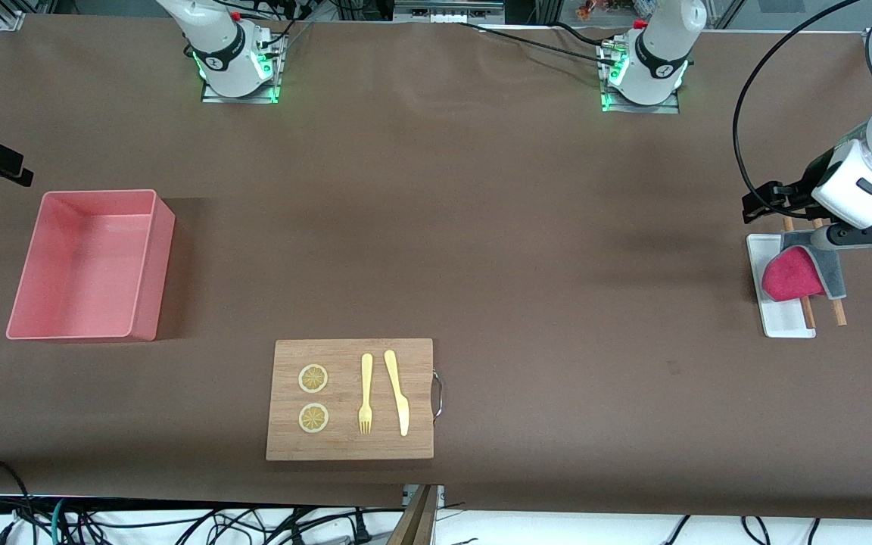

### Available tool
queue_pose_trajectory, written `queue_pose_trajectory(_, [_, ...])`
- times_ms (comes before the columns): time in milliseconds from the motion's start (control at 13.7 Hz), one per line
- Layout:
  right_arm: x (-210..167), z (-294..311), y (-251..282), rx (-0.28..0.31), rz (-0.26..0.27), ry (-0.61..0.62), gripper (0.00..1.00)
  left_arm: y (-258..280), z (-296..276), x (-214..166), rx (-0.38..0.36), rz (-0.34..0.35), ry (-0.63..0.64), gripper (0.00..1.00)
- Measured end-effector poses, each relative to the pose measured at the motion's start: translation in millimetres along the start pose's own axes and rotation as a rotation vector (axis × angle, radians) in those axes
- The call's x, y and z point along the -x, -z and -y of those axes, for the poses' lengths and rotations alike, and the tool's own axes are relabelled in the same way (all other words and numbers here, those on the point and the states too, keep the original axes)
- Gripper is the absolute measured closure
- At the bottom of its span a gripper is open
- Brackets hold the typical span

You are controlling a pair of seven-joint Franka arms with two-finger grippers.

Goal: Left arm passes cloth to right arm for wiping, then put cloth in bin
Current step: 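Move the left gripper toward the grey-pink cloth on the white holder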

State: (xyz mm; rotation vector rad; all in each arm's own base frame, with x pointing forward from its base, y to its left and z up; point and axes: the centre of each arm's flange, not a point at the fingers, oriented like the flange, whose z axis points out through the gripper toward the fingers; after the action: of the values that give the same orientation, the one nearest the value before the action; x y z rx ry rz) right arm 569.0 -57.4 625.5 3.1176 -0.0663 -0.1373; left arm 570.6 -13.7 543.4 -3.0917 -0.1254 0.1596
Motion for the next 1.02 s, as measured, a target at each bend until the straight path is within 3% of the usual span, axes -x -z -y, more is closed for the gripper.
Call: queue_pose_trajectory(1023, [0.0, -0.1, 0.0, 0.000, 0.000, 0.000, 0.00, 2.6, 3.2, 1.6, -0.003, 0.014, 0.032, 0.00])
